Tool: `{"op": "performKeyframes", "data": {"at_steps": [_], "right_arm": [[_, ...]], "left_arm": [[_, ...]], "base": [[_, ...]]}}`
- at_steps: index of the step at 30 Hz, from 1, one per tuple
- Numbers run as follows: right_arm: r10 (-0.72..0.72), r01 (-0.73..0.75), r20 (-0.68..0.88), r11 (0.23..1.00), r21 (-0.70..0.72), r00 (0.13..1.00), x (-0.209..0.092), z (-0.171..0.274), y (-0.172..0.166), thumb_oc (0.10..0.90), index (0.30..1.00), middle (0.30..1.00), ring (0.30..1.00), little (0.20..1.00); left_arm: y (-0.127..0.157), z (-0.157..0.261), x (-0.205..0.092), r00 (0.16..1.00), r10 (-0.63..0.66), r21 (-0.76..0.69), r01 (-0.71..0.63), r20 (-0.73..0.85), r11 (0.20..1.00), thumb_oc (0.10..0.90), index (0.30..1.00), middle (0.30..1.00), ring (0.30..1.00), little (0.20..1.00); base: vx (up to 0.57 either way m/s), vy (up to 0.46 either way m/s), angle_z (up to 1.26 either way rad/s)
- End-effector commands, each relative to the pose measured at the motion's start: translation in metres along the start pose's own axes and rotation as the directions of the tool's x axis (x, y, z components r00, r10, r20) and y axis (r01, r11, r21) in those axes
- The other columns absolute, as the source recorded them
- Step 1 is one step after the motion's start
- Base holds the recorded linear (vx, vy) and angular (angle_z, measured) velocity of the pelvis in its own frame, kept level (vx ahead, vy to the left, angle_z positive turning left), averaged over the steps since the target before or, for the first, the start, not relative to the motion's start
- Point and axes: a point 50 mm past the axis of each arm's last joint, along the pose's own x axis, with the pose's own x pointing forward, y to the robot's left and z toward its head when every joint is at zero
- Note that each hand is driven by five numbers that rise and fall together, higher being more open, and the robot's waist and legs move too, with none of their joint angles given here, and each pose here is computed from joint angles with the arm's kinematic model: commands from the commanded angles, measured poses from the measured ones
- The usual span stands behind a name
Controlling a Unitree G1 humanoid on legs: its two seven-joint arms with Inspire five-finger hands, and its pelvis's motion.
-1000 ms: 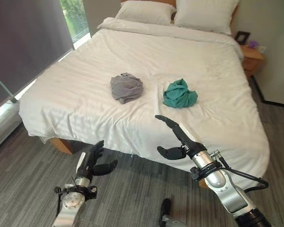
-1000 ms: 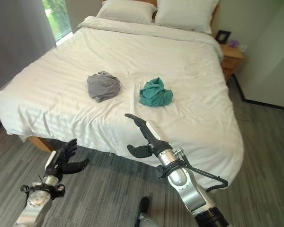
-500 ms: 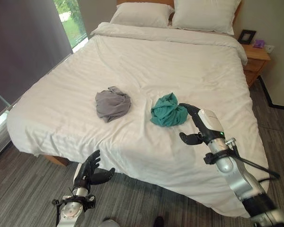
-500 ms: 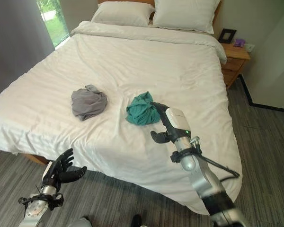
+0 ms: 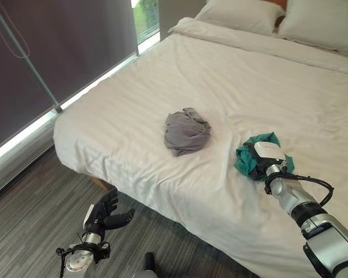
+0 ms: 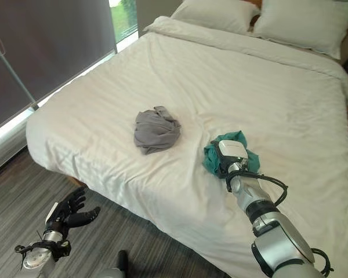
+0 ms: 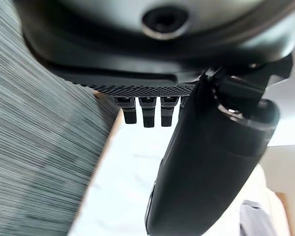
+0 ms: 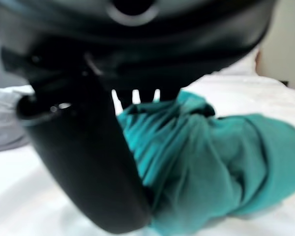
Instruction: Pick up bed clothes into laundry basket.
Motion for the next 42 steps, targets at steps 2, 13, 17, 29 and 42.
{"op": "performKeyframes", "data": {"at_steps": [2,13,17,29,42], "right_arm": [[-0.278,0.266,-0.097,0.956,-0.127,0.956,0.015,-0.029,-0.094,0.800,0.900,0.900,0.900,0.900],[-0.614,0.613,0.010,0.789,0.047,0.789,-0.006,-0.021,-0.186,0.400,0.300,0.300,0.300,0.300],[-0.739,0.738,-0.014,0.673,-0.037,0.673,-0.051,-0.072,-0.214,0.400,0.300,0.300,0.300,0.300],[-0.640,0.809,-0.499,0.510,0.294,0.585,-0.123,-0.174,-0.125,0.400,0.300,0.300,0.300,0.300],[0.173,0.511,-0.769,0.656,0.556,0.616,-0.221,-0.203,0.107,0.400,0.300,0.300,0.300,0.300]], "left_arm": [[-0.005,0.042,0.019,0.979,-0.050,0.023,0.046,0.196,0.999,0.800,0.900,0.900,0.900,0.900],[0.035,0.026,0.017,0.977,0.173,0.126,-0.188,0.123,0.974,0.800,0.900,0.900,0.900,0.900],[0.094,0.105,0.004,0.845,0.327,0.212,-0.444,0.424,0.871,0.800,0.900,0.900,0.900,0.900],[0.083,0.291,-0.007,0.298,0.319,0.059,-0.807,0.900,0.587,0.800,0.900,0.900,0.900,0.900],[0.120,0.260,0.058,0.655,0.383,0.614,-0.751,0.651,0.243,0.800,0.900,0.900,0.900,0.900]], "base": [[0.02,-0.029,0.26],[0.03,-0.001,0.07],[0.09,-0.021,0.17],[0.06,0.013,-0.23],[0.04,0.028,-0.53]]}}
